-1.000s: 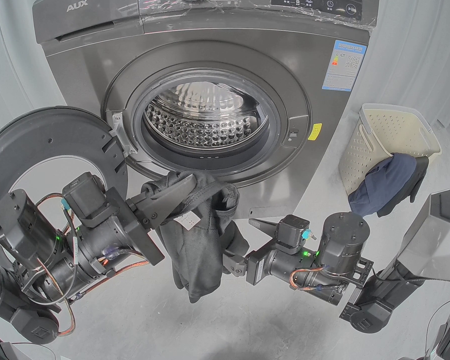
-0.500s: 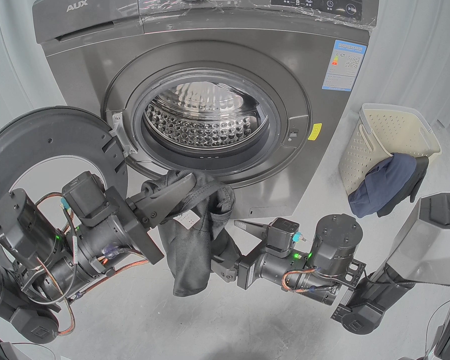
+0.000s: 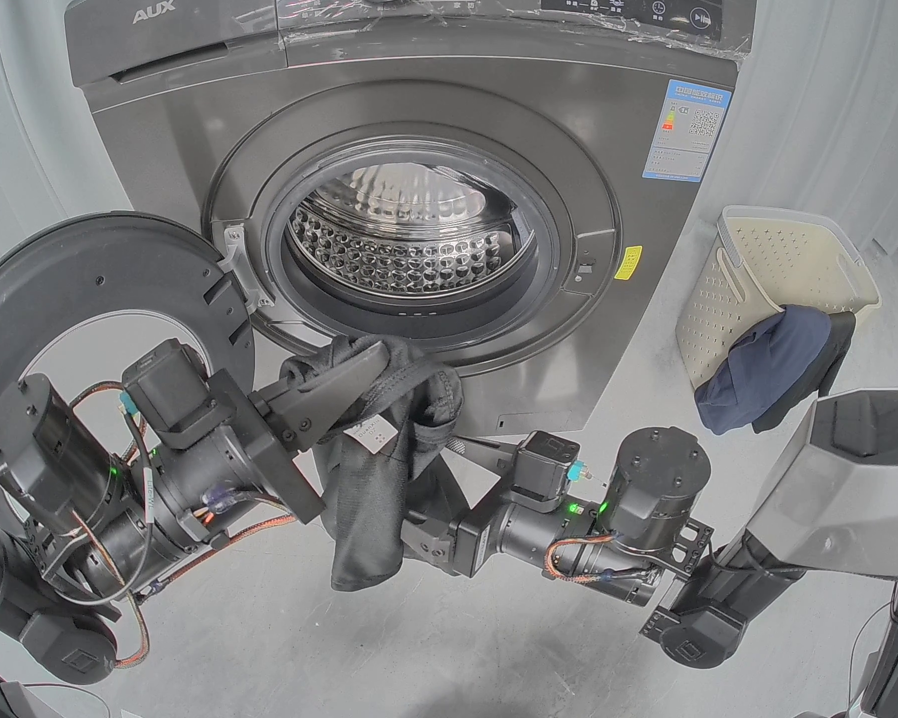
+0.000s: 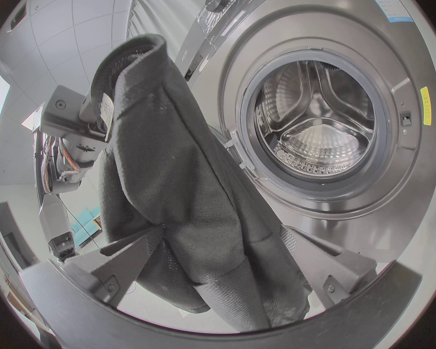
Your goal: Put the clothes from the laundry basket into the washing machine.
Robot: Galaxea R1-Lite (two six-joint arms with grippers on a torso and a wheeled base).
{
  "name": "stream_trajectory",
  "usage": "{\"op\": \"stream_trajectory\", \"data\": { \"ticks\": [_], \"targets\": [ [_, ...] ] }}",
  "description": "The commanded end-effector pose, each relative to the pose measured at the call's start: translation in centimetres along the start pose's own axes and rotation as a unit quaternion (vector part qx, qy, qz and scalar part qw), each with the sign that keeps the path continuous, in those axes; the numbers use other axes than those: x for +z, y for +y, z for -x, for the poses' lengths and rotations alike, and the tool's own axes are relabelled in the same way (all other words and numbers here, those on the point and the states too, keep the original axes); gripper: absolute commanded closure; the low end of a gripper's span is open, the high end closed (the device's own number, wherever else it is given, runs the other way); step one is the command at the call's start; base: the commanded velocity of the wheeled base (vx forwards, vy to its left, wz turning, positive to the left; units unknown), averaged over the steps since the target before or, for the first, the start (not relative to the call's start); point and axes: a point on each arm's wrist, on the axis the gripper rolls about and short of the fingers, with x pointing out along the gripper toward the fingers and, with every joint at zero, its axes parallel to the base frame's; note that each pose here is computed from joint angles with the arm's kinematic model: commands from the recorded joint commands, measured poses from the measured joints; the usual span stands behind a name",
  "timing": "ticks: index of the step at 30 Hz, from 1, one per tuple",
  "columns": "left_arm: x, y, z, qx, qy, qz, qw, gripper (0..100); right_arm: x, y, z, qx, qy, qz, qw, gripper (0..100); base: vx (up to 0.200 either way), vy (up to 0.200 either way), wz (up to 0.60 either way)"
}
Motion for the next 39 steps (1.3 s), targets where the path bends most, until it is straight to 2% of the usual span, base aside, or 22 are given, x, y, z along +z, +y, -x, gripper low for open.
{"op": "stream_trajectory", "data": {
  "ticks": [1, 2, 6, 12, 17, 22, 27, 29, 31, 32, 35, 37, 39],
  "targets": [
    [0.0, 0.1, -0.1, 0.001, -0.001, 0.0, 1.0, 100, -0.7, 0.1, -0.4, 0.003, 0.005, -0.002, 1.0, 0, 0.0, 0.0, 0.0],
    [0.1, 0.1, -0.1, 0.001, -0.002, 0.0, 1.0, 100, -0.7, 0.2, -0.4, 0.004, 0.005, -0.002, 1.0, 100, 0.0, 0.0, 0.0],
    [0.0, 0.1, -0.1, 0.001, -0.001, 0.0, 1.0, 100, -0.5, 0.2, -0.4, 0.004, 0.002, -0.003, 1.0, 100, 0.0, 0.0, 0.0],
    [-0.1, 0.1, 0.0, 0.002, 0.001, 0.001, 1.0, 100, 1.5, -0.2, 1.5, -0.013, -0.013, 0.0, 0.9998, 100, 0.0, 0.0, 0.0],
    [-0.1, 0.1, 0.0, 0.002, 0.002, 0.001, 1.0, 100, 3.0, -1.5, 3.6, -0.06, -0.018, 0.004, 0.998, 100, 0.0, 0.0, 0.0],
    [-0.3, 0.1, 0.1, 0.002, 0.007, 0.001, 1.0, 100, 3.7, -2.4, 4.7, -0.083, -0.024, 0.008, 0.9962, 100, 0.0, 0.0, 0.0],
    [-0.4, 0.0, 0.1, 0.0, 0.009, 0.003, 1.0, 100, 4.2, -2.3, 5.1, -0.083, -0.03, 0.009, 0.9961, 100, 0.0, 0.0, 0.0],
    [-0.5, 0.0, 0.2, -0.002, 0.012, 0.008, 0.9999, 100, 4.3, -2.1, 5.0, -0.087, -0.034, 0.009, 0.9956, 100, 0.0, 0.0, 0.0],
    [-1.0, -0.1, 0.6, -0.02, 0.03, 0.015, 0.9993, 100, 4.9, -1.7, 5.0, -0.086, -0.045, 0.009, 0.9952, 100, 0.0, 0.0, 0.0],
    [-1.1, -0.2, 0.8, -0.029, 0.036, 0.017, 0.9988, 0, 5.3, -1.6, 5.1, -0.084, -0.051, 0.01, 0.9951, 100, 0.0, 0.0, 0.0],
    [-1.6, -0.1, 1.0, -0.029, 0.048, 0.023, 0.9981, 0, 6.2, -1.3, 5.4, -0.082, -0.066, 0.012, 0.9944, 100, 0.0, 0.0, 0.0],
    [-2.9, 0.3, 1.4, -0.019, 0.078, 0.044, 0.9958, 0, 7.5, -1.1, 5.8, -0.079, -0.087, 0.016, 0.9929, 100, 0.0, 0.0, 0.0],
    [-4.0, 0.7, 1.5, -0.011, 0.101, 0.054, 0.9934, 0, 7.9, -1.0, 5.9, -0.077, -0.093, 0.017, 0.9925, 100, 0.0, 0.0, 0.0]
  ]
}}
